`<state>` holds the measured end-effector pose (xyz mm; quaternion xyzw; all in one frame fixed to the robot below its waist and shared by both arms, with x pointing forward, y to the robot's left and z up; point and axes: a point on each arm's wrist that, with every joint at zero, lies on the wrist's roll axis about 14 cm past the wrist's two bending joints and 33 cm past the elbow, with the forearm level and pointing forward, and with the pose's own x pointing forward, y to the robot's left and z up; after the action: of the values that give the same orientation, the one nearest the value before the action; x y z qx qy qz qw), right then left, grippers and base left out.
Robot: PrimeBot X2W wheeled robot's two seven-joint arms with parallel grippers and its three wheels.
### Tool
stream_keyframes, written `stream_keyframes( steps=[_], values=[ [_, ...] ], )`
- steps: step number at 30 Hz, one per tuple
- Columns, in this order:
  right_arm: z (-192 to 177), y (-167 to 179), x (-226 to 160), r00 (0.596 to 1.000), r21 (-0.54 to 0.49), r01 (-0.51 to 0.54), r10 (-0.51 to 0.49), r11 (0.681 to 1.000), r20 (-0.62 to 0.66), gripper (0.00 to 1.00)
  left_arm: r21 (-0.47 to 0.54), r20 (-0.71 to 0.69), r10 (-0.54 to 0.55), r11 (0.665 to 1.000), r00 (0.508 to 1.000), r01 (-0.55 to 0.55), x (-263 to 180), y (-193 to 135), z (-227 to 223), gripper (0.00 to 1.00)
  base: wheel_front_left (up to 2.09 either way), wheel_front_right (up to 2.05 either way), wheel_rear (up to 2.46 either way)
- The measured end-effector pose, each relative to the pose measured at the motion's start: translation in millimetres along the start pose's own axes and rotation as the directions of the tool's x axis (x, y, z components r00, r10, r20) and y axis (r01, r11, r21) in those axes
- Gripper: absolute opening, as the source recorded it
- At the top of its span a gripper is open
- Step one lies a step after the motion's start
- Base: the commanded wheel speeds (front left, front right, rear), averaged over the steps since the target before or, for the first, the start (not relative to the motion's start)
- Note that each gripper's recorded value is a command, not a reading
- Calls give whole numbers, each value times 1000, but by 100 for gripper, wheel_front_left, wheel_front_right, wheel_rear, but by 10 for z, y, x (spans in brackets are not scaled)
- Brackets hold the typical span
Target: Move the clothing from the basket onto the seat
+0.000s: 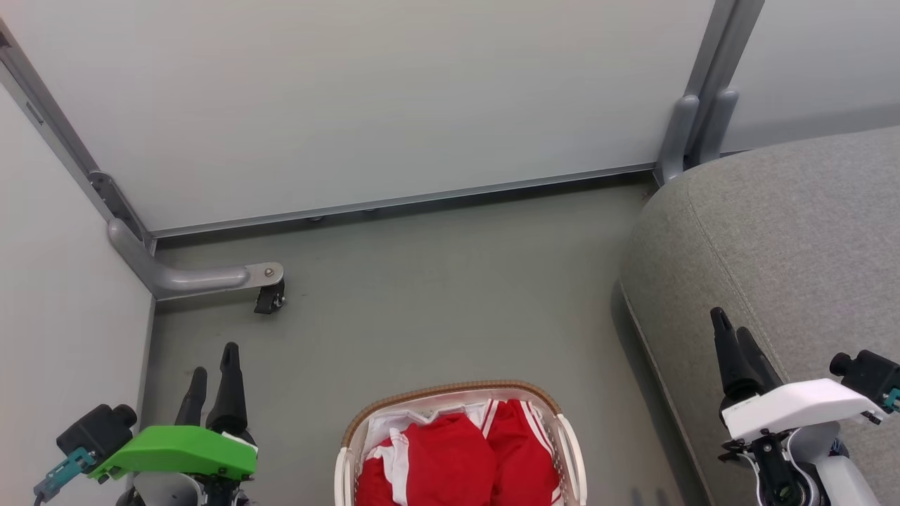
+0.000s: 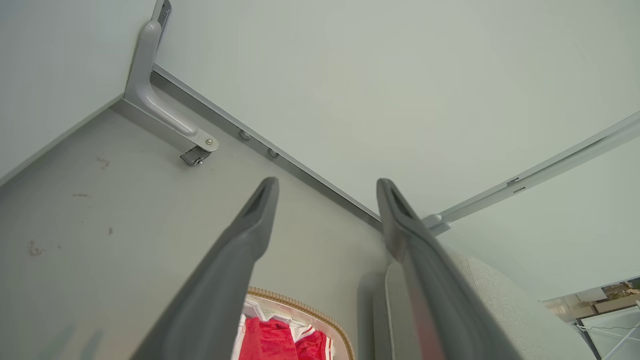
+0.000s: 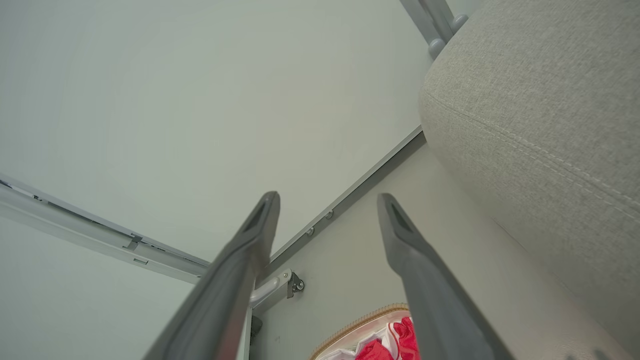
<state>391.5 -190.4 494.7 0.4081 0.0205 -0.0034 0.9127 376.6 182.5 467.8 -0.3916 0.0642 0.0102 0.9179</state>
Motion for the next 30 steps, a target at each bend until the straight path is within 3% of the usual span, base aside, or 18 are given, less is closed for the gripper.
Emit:
stream_keyframes(
  steps=[11, 30],
  values=[
    [-41, 97, 63, 999, -180, -43, 40, 983, -17, 100, 178, -16, -11, 984, 1000, 14, 19, 4, -38, 100, 0, 0, 0],
    [-104, 201, 124, 995, -419, -95, 88, 903, -36, 100, 404, -11, -15, 915, 1000, 18, 16, 3, -62, 100, 0, 0, 0]
  ],
)
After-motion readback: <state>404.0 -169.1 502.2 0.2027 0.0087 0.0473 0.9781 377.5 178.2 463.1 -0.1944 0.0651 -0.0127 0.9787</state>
